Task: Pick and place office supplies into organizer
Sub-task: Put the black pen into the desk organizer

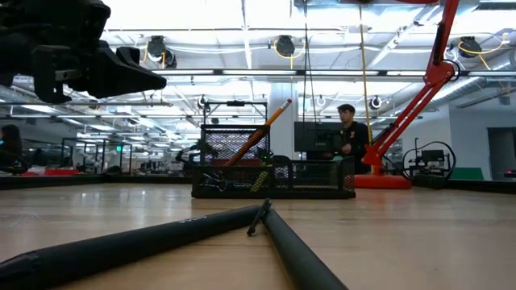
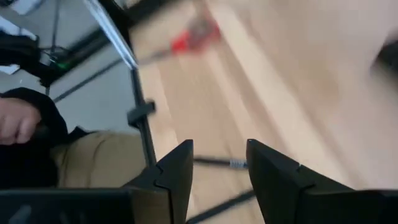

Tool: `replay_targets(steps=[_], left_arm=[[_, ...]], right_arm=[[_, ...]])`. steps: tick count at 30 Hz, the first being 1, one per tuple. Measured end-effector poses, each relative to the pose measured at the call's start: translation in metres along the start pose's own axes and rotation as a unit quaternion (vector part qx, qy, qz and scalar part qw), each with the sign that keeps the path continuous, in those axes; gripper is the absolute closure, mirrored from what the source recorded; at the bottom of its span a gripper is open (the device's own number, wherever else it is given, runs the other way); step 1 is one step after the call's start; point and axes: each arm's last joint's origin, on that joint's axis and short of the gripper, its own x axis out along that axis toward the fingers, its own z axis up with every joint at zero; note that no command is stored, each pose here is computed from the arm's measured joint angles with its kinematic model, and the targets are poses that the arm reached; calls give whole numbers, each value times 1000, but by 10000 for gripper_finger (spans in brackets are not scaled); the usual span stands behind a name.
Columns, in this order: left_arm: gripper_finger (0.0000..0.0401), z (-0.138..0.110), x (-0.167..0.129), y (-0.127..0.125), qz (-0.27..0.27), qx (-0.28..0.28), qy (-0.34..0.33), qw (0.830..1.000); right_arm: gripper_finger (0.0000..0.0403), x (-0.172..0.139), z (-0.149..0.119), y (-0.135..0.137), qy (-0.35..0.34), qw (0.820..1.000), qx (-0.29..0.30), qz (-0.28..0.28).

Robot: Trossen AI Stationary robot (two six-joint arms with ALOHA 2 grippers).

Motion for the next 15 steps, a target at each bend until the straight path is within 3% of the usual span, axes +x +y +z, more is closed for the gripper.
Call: replay_targets(steps=[7,15], left_arm=[[382,5,-3,8,21,-11,-18,1000],[382,5,-9,10,14,-23,-6,1000]], right_arm=[[259,63,-4,-37,147,979,139,-10],[259,81,-6,-50,200,958,206,-18]])
